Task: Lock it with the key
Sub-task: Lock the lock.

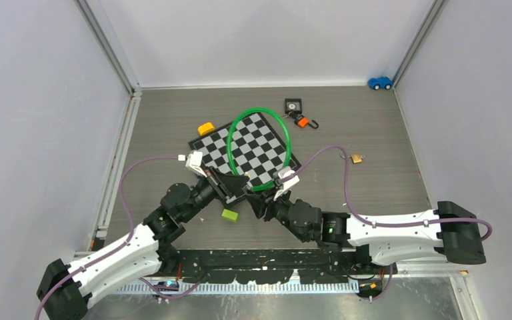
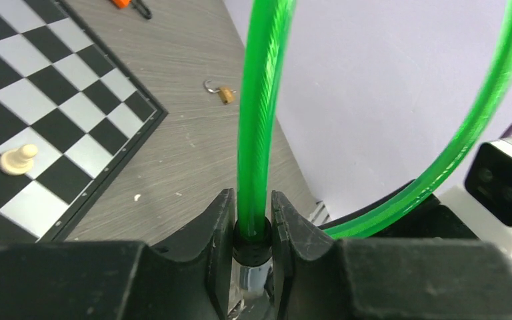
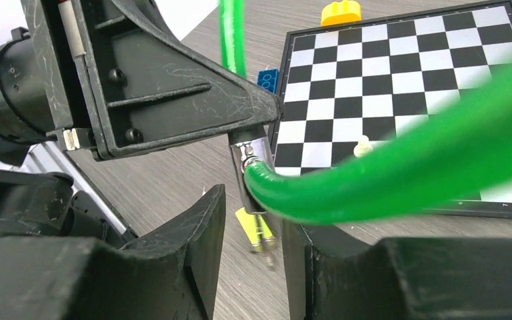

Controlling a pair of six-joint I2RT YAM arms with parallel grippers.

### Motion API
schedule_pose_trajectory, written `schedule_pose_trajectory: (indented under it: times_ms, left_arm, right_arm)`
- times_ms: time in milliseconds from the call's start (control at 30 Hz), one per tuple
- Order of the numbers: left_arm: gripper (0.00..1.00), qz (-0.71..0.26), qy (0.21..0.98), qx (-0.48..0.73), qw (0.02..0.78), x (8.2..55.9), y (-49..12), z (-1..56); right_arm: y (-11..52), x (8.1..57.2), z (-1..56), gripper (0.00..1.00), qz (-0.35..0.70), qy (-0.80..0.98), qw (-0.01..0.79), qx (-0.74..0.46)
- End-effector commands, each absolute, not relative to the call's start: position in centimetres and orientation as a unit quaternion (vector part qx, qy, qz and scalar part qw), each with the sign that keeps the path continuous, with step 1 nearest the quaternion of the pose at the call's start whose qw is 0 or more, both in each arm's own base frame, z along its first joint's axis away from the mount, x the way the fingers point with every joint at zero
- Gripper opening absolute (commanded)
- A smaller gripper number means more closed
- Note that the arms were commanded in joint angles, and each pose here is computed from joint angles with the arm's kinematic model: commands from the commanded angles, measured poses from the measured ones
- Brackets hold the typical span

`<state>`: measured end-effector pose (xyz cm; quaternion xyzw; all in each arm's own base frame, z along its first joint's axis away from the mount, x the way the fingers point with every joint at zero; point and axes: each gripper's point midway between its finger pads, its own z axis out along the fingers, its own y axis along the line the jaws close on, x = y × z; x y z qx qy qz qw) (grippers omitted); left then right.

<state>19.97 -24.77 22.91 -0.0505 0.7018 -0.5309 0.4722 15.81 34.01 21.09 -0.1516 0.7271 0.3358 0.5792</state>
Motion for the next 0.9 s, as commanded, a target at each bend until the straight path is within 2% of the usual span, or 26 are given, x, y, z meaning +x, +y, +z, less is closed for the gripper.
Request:
schedule_pose_trajectory:
  times_ms: [0, 867]
  left_arm:
    - [0.0, -0.611, 0.605, -0.025, 0.51, 18.8, -25.2, 30.8]
    - [0.0, -0.603, 0.625, -0.037, 0.494, 19.3, -25.7, 27.6]
  right_arm:
    - [33.6, 15.0, 22.0, 0.42, 0.35, 0.722, 0.573, -0.167]
    - [31.0, 15.0, 22.2, 0.43, 0.379, 0.708, 0.585, -0.117]
